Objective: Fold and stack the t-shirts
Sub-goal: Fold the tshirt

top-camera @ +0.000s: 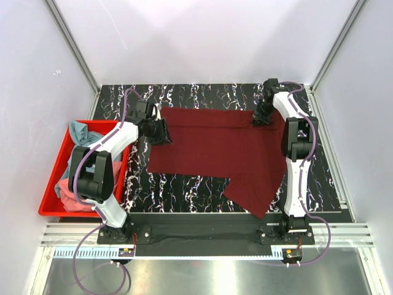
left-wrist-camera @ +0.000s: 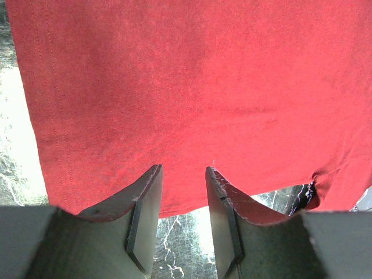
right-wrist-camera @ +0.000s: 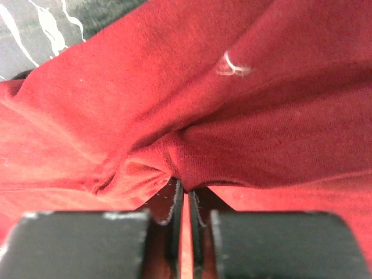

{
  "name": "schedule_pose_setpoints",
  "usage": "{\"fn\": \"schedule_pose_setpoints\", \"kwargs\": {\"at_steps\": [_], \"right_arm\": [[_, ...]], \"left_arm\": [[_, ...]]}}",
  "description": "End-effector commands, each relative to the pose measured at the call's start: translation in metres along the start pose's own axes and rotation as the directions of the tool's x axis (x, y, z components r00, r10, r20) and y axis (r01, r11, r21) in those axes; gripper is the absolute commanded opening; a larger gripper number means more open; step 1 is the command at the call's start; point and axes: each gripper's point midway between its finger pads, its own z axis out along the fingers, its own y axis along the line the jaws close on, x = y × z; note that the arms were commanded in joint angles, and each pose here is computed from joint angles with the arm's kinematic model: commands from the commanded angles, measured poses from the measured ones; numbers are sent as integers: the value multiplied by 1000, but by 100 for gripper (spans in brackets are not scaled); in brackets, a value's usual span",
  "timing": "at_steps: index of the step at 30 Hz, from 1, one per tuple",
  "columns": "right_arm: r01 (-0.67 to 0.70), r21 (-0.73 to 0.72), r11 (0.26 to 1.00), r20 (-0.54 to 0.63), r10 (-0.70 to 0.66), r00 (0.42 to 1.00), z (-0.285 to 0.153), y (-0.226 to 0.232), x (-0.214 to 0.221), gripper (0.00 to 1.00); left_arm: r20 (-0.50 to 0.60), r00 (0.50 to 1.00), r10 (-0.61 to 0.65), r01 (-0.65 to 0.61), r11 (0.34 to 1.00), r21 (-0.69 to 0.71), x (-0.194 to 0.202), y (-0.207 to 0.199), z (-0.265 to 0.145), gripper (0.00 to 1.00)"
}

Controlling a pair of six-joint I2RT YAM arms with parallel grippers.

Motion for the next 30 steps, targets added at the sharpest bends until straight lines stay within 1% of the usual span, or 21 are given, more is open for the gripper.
{"fn": "schedule_pose_setpoints", "kwargs": {"at_steps": [1, 2, 4, 7, 8, 9, 12, 13, 19, 23, 24, 25, 26, 27, 28, 29, 30], "right_arm": [[-19, -48, 999, 41, 21, 999, -40, 21, -12, 5], [-24, -55, 998, 43, 27, 999, -45, 24, -13, 4], [-61, -55, 997, 4, 61, 998, -56, 27, -3, 2], [-121, -93, 988, -66, 115, 991, -72, 34, 13, 1], [-141, -86, 986, -94, 133, 987, -70, 31, 22, 1], [-160, -112, 981, -101, 149, 984, -78, 37, 25, 1], [-211, -112, 971, -164, 191, 968, -80, 35, 44, 1], [-224, -91, 970, -195, 204, 959, -75, 29, 55, 1], [-273, -89, 958, -219, 248, 944, -80, 23, 77, 2], [-300, -59, 952, -254, 276, 927, -77, 10, 102, 4], [-300, -74, 951, -256, 273, 927, -75, 11, 105, 6], [-307, -53, 950, -280, 281, 918, -70, 5, 117, 12], [-311, -52, 949, -290, 284, 914, -68, 3, 121, 21], [-307, -102, 946, -305, 264, 915, -70, 9, 123, 32], [-295, -100, 950, -306, 253, 918, -70, 8, 125, 45], [-275, -111, 955, -275, 236, 932, -78, 8, 120, 50], [-225, -116, 968, -210, 197, 958, -81, 4, 110, 53]], "left_arm": [[65, 997, 29, -32, 998, 49, -13, -12, -16, 40], [65, 997, 29, -32, 998, 49, -13, -12, -16, 40], [70, 997, 30, -33, 998, 49, -14, -13, -18, 40], [75, 997, 30, -34, 998, 49, -14, -12, -18, 40], [76, 997, 29, -32, 998, 47, -14, -11, -18, 40], [74, 997, 27, -30, 998, 48, -13, -11, -18, 40], [73, 997, 26, -30, 998, 55, -12, -12, -18, 40], [72, 997, 23, -27, 998, 55, -11, -11, -18, 40], [63, 998, 18, -22, 998, 60, -5, -9, -17, 40], [60, 998, 18, -21, 998, 60, -2, -8, -17, 40], [59, 998, 18, -21, 998, 62, -3, -9, -17, 40], [59, 998, 16, -20, 998, 62, -3, -9, -17, 40], [57, 998, 14, -18, 998, 63, -3, -9, -16, 41], [59, 998, 16, -20, 998, 63, -3, -9, -17, 41], [60, 998, 16, -20, 998, 61, -3, -9, -17, 41], [60, 998, 19, -22, 998, 57, -4, -8, -17, 41], [69, 997, 24, -27, 998, 54, -7, -9, -19, 41]]}}
